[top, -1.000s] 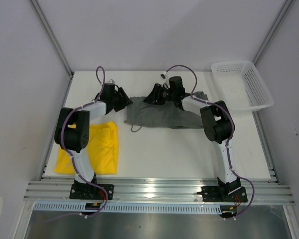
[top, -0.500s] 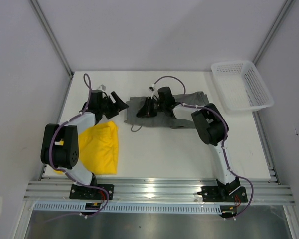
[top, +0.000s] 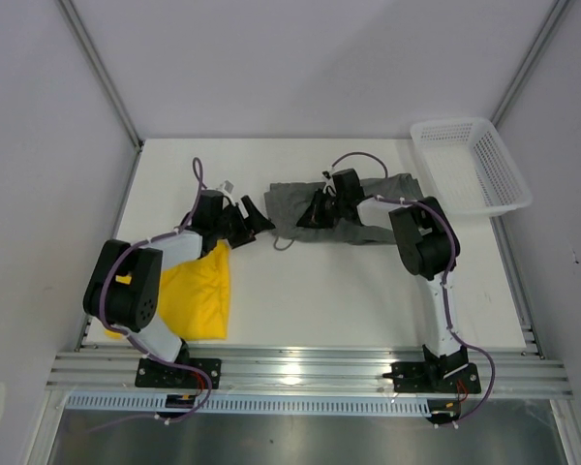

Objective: Fold and stack the shorts
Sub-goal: Fold the shorts

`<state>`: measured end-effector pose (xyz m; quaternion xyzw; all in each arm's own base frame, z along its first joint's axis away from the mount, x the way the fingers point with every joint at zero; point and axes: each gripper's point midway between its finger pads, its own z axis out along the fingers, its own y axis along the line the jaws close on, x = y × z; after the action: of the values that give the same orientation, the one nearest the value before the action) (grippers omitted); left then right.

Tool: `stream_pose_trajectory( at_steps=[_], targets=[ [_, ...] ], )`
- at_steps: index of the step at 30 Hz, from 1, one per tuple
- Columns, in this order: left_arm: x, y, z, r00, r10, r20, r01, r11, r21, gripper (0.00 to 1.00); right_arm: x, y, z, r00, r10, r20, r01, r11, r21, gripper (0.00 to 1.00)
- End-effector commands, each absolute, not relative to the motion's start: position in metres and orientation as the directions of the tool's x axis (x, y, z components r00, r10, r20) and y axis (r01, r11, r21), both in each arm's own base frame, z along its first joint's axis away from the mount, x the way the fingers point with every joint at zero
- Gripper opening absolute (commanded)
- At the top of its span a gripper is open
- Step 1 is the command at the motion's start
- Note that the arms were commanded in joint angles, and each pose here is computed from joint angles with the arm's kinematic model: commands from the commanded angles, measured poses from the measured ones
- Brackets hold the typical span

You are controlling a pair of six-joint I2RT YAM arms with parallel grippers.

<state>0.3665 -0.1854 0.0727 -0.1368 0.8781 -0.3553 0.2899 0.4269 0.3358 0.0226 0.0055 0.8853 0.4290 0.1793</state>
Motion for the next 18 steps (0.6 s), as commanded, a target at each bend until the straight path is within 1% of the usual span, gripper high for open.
stream_pose_trajectory(
  at_steps=[1,4,5,7,9,13,18],
  targets=[
    [0.371,-0.188,0.077,-0.772,-0.482,-0.415,-0.030,0.680,-0.733,0.83,0.409,0.289,-0.029,-0.954,0.158,-0.254,-0.030,0.794,0.607,0.06],
    [0.370,-0.199,0.068,-0.785,-0.501,-0.363,-0.040,0.626,-0.779,0.83,0.406,0.287,-0.030,-0.955,0.153,-0.254,-0.034,0.794,0.607,0.06],
    [0.368,-0.203,0.061,-0.794,-0.510,-0.329,-0.067,0.613,-0.787,0.83,0.405,0.288,-0.030,-0.957,0.151,-0.249,-0.036,0.789,0.614,0.06],
    [0.366,-0.205,0.055,-0.783,-0.531,-0.323,-0.079,0.600,-0.796,0.83,0.406,0.289,-0.028,-0.954,0.156,-0.254,-0.038,0.781,0.623,0.06],
    [0.364,-0.207,0.051,-0.777,-0.558,-0.290,-0.107,0.571,-0.814,0.83,0.407,0.292,-0.025,-0.954,0.159,-0.256,-0.039,0.775,0.630,0.06],
    [0.373,-0.211,0.051,-0.741,-0.623,-0.251,-0.154,0.522,-0.839,0.83,0.408,0.294,-0.022,-0.951,0.168,-0.259,-0.040,0.763,0.645,0.06],
    [0.389,-0.227,0.046,-0.726,-0.652,-0.221,-0.182,0.491,-0.852,0.82,0.404,0.295,-0.020,-0.953,0.162,-0.257,-0.046,0.758,0.651,0.06]
  ],
)
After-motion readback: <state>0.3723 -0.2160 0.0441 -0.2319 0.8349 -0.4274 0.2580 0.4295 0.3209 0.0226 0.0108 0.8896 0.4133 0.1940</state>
